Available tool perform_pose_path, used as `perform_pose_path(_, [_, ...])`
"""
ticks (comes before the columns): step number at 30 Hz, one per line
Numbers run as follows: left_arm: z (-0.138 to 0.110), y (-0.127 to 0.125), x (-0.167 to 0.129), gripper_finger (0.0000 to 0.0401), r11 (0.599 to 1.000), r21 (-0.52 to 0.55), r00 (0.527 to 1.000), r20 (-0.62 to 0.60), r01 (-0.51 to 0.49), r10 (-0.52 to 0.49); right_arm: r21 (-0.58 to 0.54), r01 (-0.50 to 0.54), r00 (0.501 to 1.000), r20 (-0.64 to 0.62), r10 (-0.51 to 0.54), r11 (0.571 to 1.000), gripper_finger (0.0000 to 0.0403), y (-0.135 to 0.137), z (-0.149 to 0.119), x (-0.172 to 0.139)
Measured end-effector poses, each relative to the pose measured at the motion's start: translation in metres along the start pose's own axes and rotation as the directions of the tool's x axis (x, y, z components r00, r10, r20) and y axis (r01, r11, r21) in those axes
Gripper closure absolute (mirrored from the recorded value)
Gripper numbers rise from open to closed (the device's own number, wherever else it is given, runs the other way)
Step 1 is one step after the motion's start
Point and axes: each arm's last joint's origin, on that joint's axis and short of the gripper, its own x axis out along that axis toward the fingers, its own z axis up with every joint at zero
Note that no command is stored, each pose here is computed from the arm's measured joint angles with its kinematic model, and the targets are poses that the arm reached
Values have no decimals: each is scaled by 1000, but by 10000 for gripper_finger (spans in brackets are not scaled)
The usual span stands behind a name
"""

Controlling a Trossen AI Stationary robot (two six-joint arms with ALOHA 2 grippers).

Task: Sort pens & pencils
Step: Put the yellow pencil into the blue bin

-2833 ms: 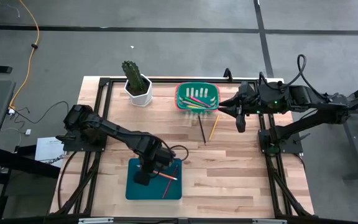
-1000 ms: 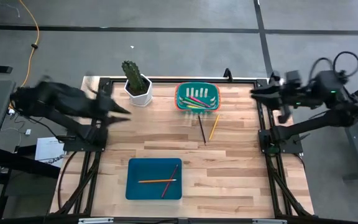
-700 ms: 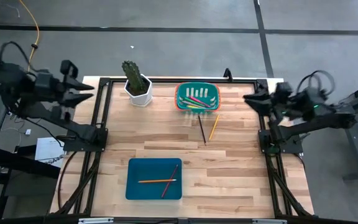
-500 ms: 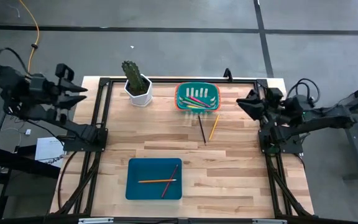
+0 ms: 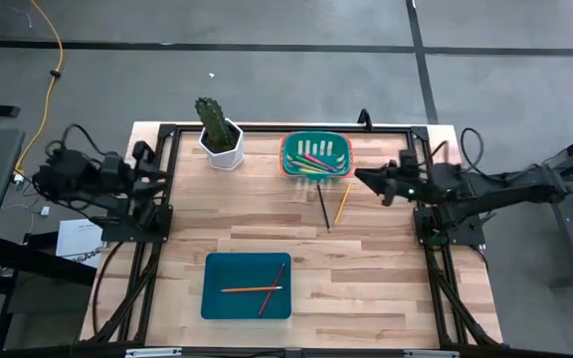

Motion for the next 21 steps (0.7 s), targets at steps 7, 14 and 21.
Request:
perform_pose_path(7, [-29,3,-3,316,997,-58,999,1,-42,42,119,274,956,-139,-257,954,320,-19,-30,14])
perform_pose_path(14, [-45,2,3,316,995,-68,994,-85,-69,63,267,426,904,-168,-393,864,320,-23,-62,28])
perform_pose_path(21, [-44,2,3,316,993,-94,996,-69,-66,59,434,485,874,-212,-438,759,320,-27,-87,47])
